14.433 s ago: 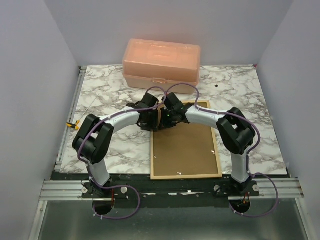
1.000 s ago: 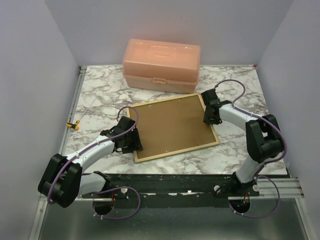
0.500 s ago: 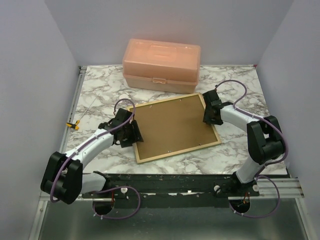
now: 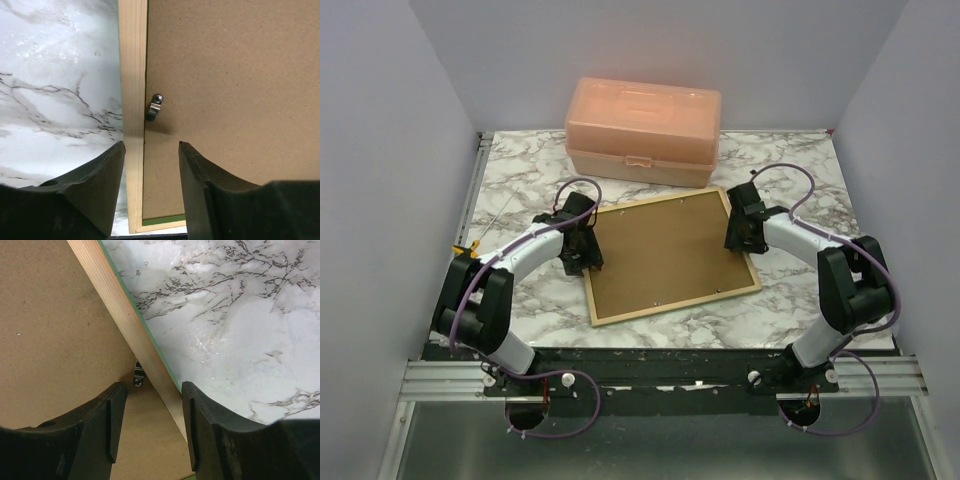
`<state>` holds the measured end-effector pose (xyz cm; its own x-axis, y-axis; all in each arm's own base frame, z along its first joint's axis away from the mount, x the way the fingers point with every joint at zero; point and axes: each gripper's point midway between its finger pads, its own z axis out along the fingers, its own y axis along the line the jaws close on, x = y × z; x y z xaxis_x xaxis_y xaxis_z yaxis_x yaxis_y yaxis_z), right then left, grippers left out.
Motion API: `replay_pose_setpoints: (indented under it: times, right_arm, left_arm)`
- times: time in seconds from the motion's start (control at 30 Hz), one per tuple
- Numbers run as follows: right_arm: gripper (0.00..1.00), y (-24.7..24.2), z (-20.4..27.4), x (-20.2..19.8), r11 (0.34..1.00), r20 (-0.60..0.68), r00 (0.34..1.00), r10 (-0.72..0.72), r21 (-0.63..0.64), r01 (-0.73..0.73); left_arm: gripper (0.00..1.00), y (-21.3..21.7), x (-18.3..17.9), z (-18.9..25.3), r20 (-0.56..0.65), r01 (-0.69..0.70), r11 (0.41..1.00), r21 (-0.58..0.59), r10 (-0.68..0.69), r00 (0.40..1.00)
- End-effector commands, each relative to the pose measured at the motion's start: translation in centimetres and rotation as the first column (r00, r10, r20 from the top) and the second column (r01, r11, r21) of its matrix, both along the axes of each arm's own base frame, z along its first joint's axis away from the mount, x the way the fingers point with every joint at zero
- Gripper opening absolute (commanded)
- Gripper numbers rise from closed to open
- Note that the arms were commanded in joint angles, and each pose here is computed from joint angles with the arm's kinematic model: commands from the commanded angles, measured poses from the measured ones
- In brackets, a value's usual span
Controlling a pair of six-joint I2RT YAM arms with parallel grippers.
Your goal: Put the photo into the frame
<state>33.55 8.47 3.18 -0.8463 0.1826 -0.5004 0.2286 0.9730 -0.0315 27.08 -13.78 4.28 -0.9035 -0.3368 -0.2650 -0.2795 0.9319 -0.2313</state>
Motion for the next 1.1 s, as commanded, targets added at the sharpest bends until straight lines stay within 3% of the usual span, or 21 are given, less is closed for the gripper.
replay_pose_setpoints:
  times: [0.0,0.2,0.27,0.5,0.8,0.93,1.07]
  right_arm:
    - [0.55,1.0,-1.3,-3.1,0.998,-0.106,0.994,0.035,0.056,-0.029]
    - [0.56,1.3,-1.1,-3.1,0.997,-0.102,0.994,0.042,0.071,-0.035]
    - [0.59,1.4,-0.7,-3.1,0.996,-0.096,0.994,0.044,0.077,-0.037]
    - [0.81,1.8,1.9,-3.0,0.991,-0.031,0.998,0.047,0.124,-0.042]
    - [0.83,0.9,2.5,-3.5,0.989,-0.023,0.999,0.022,0.144,-0.018]
    - [0.83,0.8,2.4,-3.8,0.988,-0.028,0.999,0.020,0.154,-0.016]
    - [0.83,1.1,2.2,-4.2,0.985,-0.035,0.999,0.030,0.170,-0.024]
  left_arm:
    - [0.47,2.1,1.5,-0.8,0.012,-0.022,0.991,0.134,0.021,1.000]
    - [0.44,3.8,1.5,-1.6,-0.064,0.026,0.966,0.257,-0.010,0.998]
    - [0.40,3.0,2.9,-0.7,-0.040,0.047,0.970,0.239,-0.039,0.998]
    - [0.40,-1.1,2.1,-0.3,-0.029,0.144,0.987,0.075,-0.142,0.989]
    - [0.39,-6.3,-1.7,-0.3,-0.019,0.236,0.968,-0.081,-0.238,0.971]
    - [0.45,-6.7,-2.5,-0.3,-0.006,0.213,0.972,-0.104,-0.215,0.977]
    - [0.54,-5.1,-1.5,-0.5,-0.003,0.153,0.988,-0.031,-0.154,0.988]
